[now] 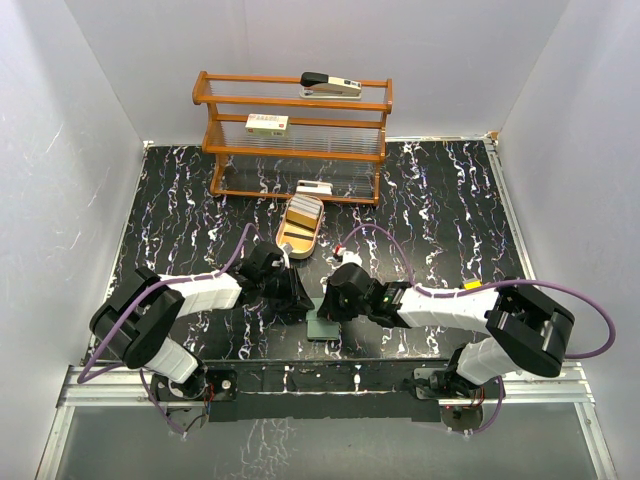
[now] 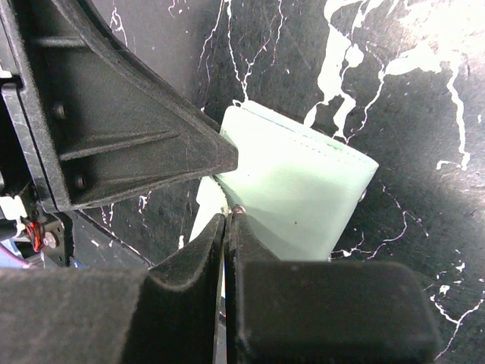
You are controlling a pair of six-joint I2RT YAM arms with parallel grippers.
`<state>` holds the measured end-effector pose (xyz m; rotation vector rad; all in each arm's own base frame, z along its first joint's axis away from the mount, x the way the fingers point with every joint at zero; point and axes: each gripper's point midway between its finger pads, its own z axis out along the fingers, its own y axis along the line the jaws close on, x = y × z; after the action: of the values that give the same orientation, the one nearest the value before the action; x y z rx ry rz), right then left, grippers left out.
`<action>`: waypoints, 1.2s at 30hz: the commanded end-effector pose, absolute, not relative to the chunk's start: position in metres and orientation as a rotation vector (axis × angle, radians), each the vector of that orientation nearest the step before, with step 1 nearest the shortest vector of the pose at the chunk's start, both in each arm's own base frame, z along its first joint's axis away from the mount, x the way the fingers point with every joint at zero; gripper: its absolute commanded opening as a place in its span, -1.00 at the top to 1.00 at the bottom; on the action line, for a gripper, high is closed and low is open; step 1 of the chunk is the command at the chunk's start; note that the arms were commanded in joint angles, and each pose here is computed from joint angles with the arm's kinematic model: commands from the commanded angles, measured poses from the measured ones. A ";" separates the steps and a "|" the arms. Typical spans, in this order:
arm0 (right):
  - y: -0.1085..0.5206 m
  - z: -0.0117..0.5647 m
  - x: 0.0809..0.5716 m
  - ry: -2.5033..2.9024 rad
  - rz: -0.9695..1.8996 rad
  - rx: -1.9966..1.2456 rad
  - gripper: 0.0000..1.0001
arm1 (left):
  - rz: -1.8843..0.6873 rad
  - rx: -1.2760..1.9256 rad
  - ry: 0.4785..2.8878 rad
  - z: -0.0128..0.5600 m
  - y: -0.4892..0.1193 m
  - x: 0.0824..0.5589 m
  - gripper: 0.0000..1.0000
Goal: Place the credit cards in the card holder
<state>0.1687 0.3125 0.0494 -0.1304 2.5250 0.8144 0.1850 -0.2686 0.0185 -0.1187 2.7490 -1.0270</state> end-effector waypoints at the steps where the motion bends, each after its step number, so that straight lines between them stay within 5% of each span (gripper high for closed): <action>1: 0.317 0.053 0.167 2.517 0.872 -0.103 1.00 | -0.900 -0.128 2.808 0.002 -0.254 0.180 0.65; 29: 0.289 0.021 0.173 2.588 0.740 -0.061 1.00 | -0.897 -0.131 2.803 0.006 -0.255 0.182 0.65; 36: 0.285 0.008 0.167 2.648 0.699 -0.074 1.00 | -0.919 -0.129 2.716 0.040 -0.257 0.192 0.51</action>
<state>0.1699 0.3092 0.0381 -0.0679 2.5667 0.8740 0.1869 -0.2631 0.0210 -0.1386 2.7528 -0.9714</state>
